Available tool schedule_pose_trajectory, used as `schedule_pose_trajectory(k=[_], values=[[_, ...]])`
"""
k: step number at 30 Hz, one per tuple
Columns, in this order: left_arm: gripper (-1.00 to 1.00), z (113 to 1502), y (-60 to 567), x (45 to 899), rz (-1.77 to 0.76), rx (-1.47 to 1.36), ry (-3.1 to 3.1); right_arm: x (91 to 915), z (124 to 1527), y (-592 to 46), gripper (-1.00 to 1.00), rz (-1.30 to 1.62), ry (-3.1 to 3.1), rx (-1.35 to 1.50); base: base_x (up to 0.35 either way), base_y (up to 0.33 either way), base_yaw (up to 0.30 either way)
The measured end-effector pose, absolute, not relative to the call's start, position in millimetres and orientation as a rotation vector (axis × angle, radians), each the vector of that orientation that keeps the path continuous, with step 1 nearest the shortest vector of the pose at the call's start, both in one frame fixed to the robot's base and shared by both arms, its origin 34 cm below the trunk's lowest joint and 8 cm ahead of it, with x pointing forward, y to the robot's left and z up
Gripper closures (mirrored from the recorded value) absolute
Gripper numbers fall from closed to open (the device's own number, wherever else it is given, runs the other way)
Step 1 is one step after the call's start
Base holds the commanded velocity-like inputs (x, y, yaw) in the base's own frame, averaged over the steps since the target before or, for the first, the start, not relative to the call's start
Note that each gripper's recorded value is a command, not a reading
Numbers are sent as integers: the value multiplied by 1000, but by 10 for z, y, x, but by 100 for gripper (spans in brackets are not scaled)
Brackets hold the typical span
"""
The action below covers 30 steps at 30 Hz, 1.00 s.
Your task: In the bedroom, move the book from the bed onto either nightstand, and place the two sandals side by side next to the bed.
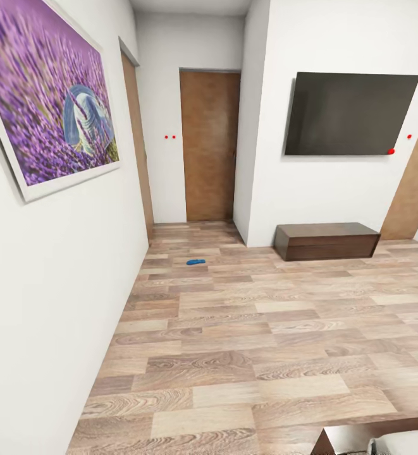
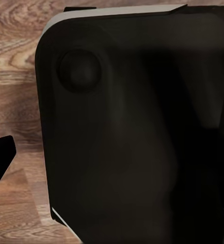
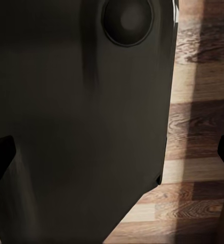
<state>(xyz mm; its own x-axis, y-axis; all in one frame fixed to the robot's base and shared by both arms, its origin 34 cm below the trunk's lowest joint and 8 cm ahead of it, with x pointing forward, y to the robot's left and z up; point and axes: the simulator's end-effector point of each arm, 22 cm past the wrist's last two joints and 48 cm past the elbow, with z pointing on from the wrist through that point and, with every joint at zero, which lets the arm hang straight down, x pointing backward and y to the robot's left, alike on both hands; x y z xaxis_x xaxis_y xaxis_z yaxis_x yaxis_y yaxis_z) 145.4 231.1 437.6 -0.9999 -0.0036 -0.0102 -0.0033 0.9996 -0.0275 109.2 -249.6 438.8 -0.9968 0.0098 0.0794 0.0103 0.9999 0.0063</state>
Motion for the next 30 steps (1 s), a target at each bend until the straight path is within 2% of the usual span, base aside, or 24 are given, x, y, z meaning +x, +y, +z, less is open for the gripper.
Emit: schedule_pose_trajectory(k=[21,30], values=[[-100,4379,2307,1530,-43,-5,3088,1051,4391,-2496,-100,-10,-3051,-15,3,0,0],[-100,4387,2326,1633,-38,-3,3044,1050,4392,-2496,-100,-10,-3052,-15,239,0,0]])
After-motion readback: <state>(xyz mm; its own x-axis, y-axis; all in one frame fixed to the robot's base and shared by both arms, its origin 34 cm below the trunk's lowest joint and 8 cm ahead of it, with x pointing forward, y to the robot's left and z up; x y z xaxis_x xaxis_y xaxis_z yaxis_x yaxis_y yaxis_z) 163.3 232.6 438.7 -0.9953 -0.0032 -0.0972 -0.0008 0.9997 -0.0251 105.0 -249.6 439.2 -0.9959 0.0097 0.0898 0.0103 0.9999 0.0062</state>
